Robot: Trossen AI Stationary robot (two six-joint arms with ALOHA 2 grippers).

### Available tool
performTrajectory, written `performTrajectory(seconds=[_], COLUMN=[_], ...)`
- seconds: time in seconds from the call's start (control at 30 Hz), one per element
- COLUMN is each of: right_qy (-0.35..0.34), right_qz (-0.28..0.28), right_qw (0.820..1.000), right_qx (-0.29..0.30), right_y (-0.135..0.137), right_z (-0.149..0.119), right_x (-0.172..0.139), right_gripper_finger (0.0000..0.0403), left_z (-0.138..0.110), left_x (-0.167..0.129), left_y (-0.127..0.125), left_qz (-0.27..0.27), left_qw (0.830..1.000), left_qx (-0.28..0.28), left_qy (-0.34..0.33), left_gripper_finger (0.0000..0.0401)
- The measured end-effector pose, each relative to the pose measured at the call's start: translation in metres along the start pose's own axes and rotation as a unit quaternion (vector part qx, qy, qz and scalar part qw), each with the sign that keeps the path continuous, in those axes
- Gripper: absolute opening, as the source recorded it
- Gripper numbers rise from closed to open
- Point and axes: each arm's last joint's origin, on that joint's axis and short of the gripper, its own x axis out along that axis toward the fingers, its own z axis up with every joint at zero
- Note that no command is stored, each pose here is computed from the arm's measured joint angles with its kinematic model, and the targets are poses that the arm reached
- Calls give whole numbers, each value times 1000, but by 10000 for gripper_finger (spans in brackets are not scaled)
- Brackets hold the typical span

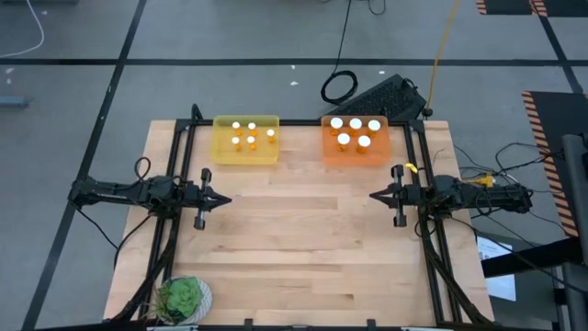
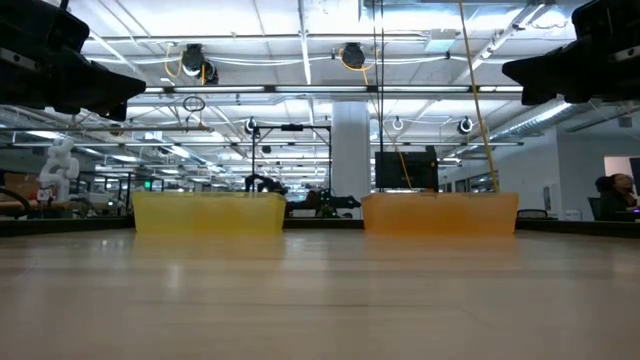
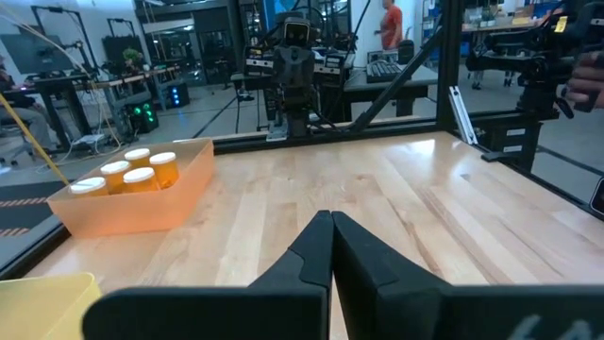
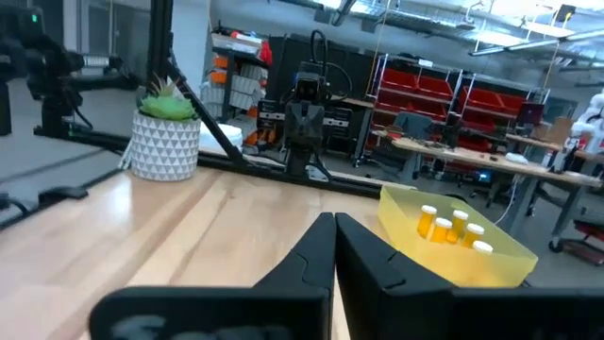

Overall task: Pick and place medicine bottles into bin by pill shape (circle, oval)
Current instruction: Return to Home Position

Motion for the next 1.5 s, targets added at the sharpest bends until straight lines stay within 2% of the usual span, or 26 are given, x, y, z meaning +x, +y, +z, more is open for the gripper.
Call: performTrajectory(seconds=[0.17,0.4,0.53,0.9,1.1,1.33,1.5], right_qy=[-16,-4,11,18,28,9,13], right_qz=[-2,30,45,41,33,94,84], right_qw=[999,997,997,999,999,995,996], right_qx=[40,76,58,19,23,27,39], right_y=[-1,2,3,3,3,6,6], right_z=[3,1,-3,-4,-7,-5,-5], right_x=[0,0,0,0,0,0,0], right_gripper_finger=[4,4,1,0,0,0,0], left_z=[0,0,0,3,3,3,3], left_x=[0,0,0,0,0,0,0], left_y=[0,0,0,0,0,0,0], left_qz=[0,0,0,2,2,2,2], left_qw=[1000,1000,1000,1000,1000,1000,1000], left_qx=[0,0,0,0,0,0,0], left_qy=[0,0,-2,-18,-19,-20,-20], left_gripper_finger=[10,10,10,10,10,10,10])
